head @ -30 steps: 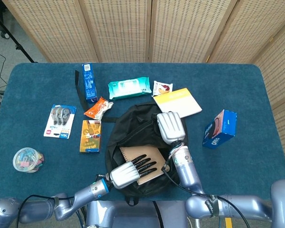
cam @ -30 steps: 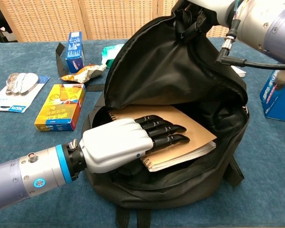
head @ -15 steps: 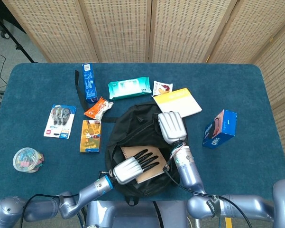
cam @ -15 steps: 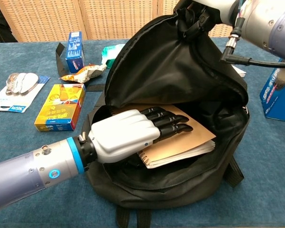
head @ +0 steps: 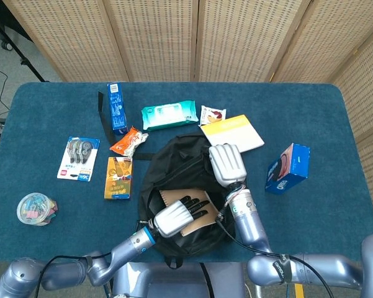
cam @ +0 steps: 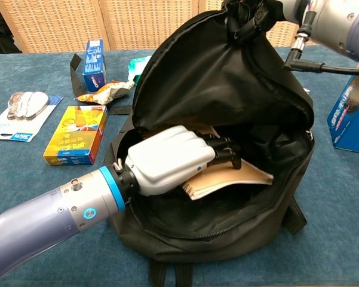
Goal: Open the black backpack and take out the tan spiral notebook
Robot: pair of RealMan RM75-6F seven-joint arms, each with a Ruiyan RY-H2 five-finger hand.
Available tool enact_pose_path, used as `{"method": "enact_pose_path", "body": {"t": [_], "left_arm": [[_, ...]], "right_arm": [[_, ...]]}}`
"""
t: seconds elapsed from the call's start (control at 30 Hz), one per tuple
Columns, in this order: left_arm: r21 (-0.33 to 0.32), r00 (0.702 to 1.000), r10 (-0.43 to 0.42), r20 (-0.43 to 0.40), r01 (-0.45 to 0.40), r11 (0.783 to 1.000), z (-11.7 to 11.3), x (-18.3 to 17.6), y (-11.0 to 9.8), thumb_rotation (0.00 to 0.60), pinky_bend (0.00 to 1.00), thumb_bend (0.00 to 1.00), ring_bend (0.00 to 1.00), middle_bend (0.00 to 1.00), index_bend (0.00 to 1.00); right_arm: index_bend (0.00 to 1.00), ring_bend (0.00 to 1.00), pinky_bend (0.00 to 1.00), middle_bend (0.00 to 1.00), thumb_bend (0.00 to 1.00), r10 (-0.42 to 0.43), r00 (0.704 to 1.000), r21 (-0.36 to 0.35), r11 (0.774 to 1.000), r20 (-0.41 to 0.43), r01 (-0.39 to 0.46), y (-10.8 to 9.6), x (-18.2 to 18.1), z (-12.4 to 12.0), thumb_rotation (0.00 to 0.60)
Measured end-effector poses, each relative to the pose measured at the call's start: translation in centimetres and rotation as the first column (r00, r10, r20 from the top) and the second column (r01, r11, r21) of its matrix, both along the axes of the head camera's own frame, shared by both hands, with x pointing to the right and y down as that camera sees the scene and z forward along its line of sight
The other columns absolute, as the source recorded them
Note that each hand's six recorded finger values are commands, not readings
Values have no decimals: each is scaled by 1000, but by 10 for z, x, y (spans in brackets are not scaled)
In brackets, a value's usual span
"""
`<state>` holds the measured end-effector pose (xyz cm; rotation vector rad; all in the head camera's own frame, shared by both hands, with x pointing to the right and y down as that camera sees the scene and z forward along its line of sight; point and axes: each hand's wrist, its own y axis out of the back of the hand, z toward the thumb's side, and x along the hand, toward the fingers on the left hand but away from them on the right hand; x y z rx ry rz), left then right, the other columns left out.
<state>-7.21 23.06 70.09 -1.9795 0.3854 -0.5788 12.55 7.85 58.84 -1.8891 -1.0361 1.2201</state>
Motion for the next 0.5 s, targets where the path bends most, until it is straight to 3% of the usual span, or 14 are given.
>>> {"method": "enact_pose_path", "body": {"t": [0.17,0.5], "left_arm": [[35,999,-33,-43,34,999,-7,-2,-9,600,563,717,445,481,778],[31,988,-76,-137,81,996,-22,-15,-22,600,627,709,510,541,812]], "right_arm": [[679,630,538,692,707,2,1000,1,1000,-3,-2,-1,2,1,600],[679,631,538,692,711,2,1000,-4,1000,-18,-2,1,3,10,600]]}}
